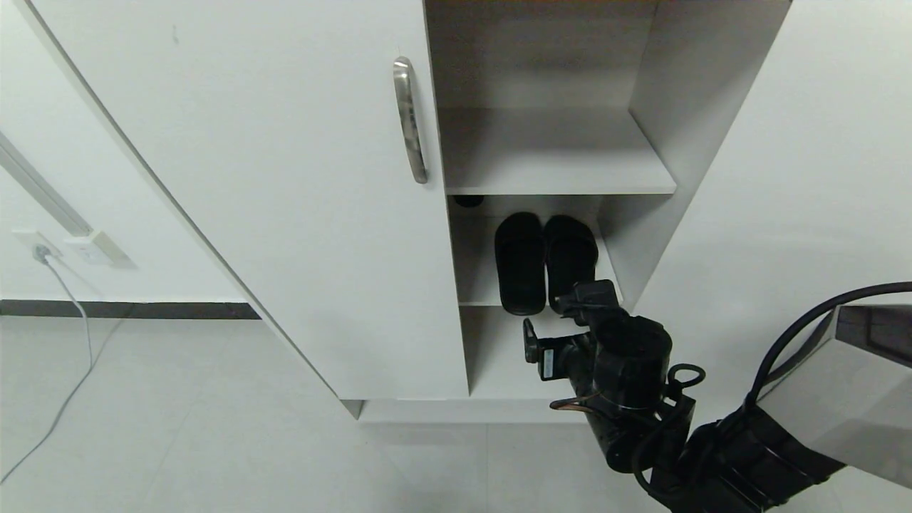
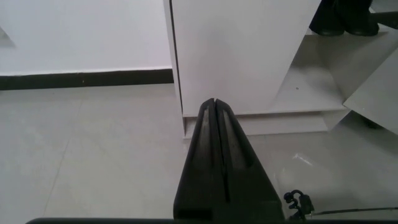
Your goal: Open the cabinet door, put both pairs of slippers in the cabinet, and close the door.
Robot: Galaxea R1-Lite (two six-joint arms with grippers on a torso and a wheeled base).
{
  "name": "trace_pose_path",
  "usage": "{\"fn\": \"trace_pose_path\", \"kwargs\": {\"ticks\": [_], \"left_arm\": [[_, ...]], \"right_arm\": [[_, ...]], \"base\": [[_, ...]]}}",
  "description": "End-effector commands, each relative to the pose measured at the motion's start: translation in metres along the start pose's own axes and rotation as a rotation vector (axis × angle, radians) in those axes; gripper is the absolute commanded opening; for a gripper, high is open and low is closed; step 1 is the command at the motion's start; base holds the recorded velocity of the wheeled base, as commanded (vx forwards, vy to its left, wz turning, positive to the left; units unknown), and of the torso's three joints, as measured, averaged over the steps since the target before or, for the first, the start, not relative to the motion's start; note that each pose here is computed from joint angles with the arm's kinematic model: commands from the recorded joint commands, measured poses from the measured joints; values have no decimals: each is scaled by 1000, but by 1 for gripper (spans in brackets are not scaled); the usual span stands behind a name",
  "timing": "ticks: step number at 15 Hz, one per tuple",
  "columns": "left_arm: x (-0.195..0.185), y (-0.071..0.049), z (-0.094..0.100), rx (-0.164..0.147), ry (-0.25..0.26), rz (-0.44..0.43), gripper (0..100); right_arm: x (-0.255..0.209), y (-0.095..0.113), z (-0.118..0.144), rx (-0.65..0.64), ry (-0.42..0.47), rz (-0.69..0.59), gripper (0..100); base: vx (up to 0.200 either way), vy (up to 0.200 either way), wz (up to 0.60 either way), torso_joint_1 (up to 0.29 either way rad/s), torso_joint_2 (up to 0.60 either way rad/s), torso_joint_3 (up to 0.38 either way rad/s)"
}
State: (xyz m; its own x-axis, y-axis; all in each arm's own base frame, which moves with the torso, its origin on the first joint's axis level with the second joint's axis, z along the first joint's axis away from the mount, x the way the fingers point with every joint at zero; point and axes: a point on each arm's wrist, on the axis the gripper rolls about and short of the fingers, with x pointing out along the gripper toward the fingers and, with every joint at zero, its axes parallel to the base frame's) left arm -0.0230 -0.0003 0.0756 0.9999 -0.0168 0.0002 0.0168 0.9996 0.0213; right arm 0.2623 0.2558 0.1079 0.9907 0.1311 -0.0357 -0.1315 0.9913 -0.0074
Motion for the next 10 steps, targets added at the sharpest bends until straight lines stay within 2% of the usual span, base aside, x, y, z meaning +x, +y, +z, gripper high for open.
{"fn": "trace_pose_path", "kwargs": {"ticks": [1,10], "left_arm": [[0,0,0,0,3,0,0],[0,0,0,3,2,0,0]], "right_arm": [[-1,-1,1,0,0,0,100],[-3,-1,-2,-7,8,4,100]], "base": [[0,0,0,0,0,0],[0,0,0,1,0,13]]}}
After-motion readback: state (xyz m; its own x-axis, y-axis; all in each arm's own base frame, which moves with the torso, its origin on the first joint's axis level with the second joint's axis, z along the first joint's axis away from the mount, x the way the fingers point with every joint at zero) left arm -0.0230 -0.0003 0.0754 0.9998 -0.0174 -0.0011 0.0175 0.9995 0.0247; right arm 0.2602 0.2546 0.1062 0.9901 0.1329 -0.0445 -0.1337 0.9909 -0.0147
